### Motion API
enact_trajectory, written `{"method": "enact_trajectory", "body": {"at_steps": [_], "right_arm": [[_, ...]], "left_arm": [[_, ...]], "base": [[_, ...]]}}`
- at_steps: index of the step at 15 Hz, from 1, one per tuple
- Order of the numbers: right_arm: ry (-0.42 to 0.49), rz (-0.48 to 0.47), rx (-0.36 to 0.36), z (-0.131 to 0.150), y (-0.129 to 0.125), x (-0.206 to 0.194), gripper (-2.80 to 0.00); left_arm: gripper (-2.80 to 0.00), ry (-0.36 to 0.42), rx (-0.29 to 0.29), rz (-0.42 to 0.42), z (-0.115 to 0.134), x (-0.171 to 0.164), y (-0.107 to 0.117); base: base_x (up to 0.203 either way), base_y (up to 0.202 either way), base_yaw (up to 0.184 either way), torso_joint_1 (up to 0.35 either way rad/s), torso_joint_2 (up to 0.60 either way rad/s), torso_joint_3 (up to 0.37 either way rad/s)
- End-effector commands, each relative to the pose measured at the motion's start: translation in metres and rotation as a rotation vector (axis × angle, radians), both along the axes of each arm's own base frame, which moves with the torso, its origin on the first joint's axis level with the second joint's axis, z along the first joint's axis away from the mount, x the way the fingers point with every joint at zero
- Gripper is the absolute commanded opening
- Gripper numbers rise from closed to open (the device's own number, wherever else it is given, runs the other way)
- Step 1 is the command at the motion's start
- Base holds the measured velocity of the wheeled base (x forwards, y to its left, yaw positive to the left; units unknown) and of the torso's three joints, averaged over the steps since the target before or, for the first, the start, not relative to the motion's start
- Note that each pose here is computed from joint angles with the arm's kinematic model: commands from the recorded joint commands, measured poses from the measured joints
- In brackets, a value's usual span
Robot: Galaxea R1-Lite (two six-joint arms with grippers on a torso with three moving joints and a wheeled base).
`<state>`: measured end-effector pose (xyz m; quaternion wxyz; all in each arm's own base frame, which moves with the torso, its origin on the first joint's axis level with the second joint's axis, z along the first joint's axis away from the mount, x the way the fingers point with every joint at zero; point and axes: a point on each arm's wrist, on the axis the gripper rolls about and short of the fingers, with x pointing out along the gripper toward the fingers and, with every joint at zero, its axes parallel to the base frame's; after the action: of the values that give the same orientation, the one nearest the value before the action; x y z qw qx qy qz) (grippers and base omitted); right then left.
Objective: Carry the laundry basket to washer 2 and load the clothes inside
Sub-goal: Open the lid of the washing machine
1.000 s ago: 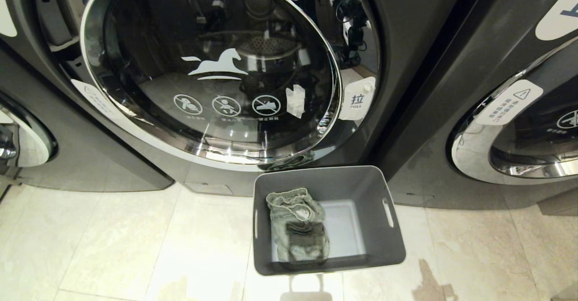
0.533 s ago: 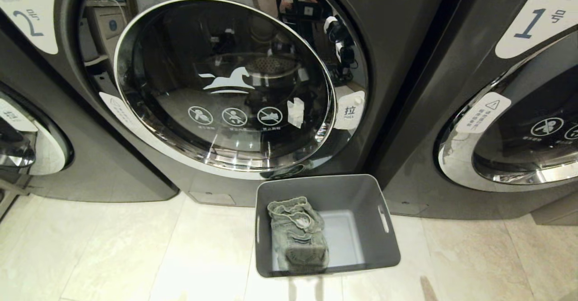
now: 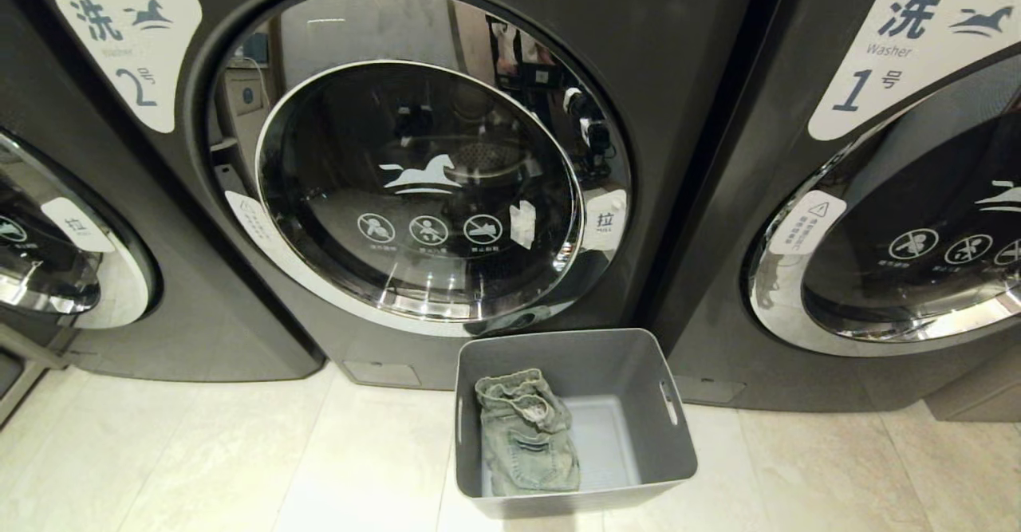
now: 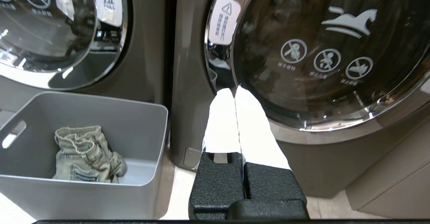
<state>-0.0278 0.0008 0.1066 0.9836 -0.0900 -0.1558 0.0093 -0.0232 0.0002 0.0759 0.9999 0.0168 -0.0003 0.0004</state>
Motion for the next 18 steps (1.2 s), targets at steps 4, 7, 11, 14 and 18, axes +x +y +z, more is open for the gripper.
{"method": "enact_trajectory", "body": {"at_steps": [4, 7, 11, 14, 18], "right_arm": [[0.039, 0.001, -0.002, -0.0107, 0.0, 0.0041, -2.8], [0.04, 0.002, -0.004, -0.0107, 0.0001, 0.0042, -2.8], [0.04, 0.002, -0.004, -0.0107, 0.0001, 0.0042, -2.8], [0.04, 0.002, -0.002, -0.0107, 0.0001, 0.0042, -2.8], [0.04, 0.001, -0.002, -0.0109, 0.0, 0.0041, -2.8]], "left_arm": [[-2.8, 0.002, 0.0, 0.001, 0.0, 0.0001, 0.0], [-2.8, 0.002, 0.0, 0.0, 0.0, 0.0001, 0.0], [-2.8, 0.001, -0.001, 0.0, -0.0001, 0.0002, 0.0], [-2.8, 0.001, 0.0, 0.001, -0.0001, 0.0002, 0.0], [-2.8, 0.002, -0.001, -0.001, -0.0003, 0.0003, 0.0]], "base": [[0.0, 0.0, 0.0, 0.002, 0.0, 0.201], [0.0, 0.0, 0.0, 0.004, 0.0, 0.205], [0.0, 0.0, 0.0, 0.003, 0.0, 0.12], [0.0, 0.0, 0.0, 0.002, 0.0, 0.011], [0.0, 0.0, 0.0, 0.0, 0.0, 0.0]]}}
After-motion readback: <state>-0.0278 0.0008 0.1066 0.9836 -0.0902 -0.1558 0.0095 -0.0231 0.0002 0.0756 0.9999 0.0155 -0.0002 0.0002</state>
